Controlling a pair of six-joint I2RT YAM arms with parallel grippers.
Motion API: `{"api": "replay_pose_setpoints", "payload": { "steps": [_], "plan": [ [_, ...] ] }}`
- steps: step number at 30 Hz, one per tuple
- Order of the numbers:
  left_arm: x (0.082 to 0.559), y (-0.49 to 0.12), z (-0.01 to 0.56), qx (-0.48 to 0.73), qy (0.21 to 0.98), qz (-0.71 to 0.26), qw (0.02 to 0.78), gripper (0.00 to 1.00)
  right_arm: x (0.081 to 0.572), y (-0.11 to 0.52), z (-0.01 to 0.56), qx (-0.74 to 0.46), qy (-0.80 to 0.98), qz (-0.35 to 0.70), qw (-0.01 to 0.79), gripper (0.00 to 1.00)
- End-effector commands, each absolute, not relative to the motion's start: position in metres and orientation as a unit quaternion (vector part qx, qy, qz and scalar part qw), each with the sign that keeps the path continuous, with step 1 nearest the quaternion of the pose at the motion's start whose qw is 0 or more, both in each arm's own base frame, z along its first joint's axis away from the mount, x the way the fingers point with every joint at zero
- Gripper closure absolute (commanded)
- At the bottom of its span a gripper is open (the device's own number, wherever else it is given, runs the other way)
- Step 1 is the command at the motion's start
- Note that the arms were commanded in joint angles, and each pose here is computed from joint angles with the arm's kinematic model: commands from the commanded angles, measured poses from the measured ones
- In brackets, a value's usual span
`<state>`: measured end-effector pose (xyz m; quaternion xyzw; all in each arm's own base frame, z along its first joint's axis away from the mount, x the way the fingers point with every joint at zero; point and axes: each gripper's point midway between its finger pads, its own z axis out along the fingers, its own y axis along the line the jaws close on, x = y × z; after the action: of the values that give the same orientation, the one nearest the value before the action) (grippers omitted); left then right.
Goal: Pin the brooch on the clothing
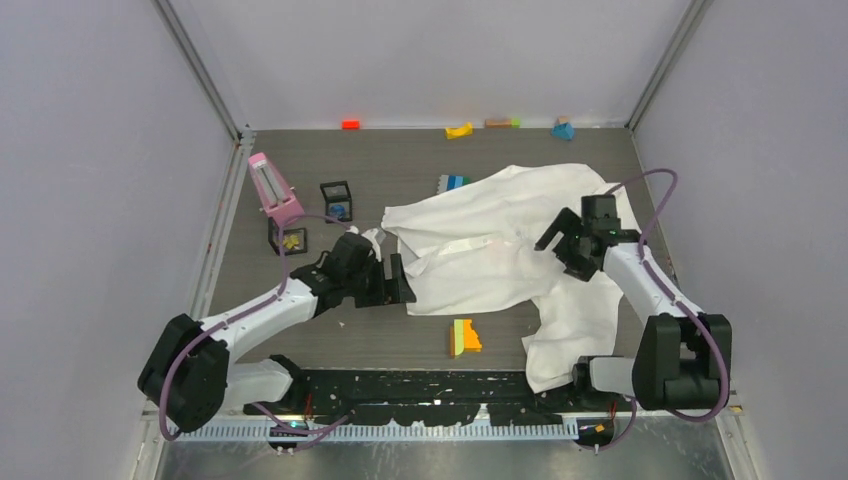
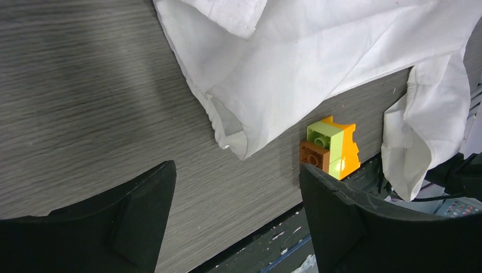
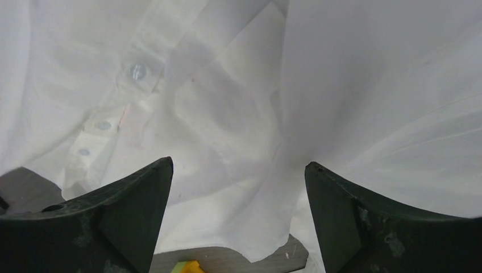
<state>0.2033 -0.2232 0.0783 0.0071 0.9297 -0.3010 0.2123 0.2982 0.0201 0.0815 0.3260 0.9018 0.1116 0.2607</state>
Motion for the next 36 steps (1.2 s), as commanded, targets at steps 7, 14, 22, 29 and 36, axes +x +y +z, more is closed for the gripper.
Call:
{"api": "replay_pose_setpoints", "payload": {
  "steps": [7,14,22,29,36],
  "plan": [
    [0.209,-0.267,0.056,-0.003,0.913,-0.341,0.223,0.29,0.285,0.082,0.073,0.260,0.915,0.134,0.279,0.11],
    [0.217,-0.243,0.042,-0.010,0.930,-0.263,0.257,0.77,0.271,0.080,0.071,0.261,0.916,0.124,0.279,0.10],
    [0.198,-0.185,0.081,-0.042,0.925,-0.208,0.315,1.00,0.266,0.059,0.080,0.254,0.923,0.065,0.281,0.07],
    [0.166,-0.156,0.113,-0.088,0.921,-0.219,0.310,1.00,0.266,0.060,0.080,0.264,0.920,0.067,0.282,0.08],
    [0.156,-0.137,0.137,-0.121,0.909,-0.223,0.330,1.00,0.245,0.045,0.059,0.292,0.928,0.010,0.230,0.12]
  ]
}}
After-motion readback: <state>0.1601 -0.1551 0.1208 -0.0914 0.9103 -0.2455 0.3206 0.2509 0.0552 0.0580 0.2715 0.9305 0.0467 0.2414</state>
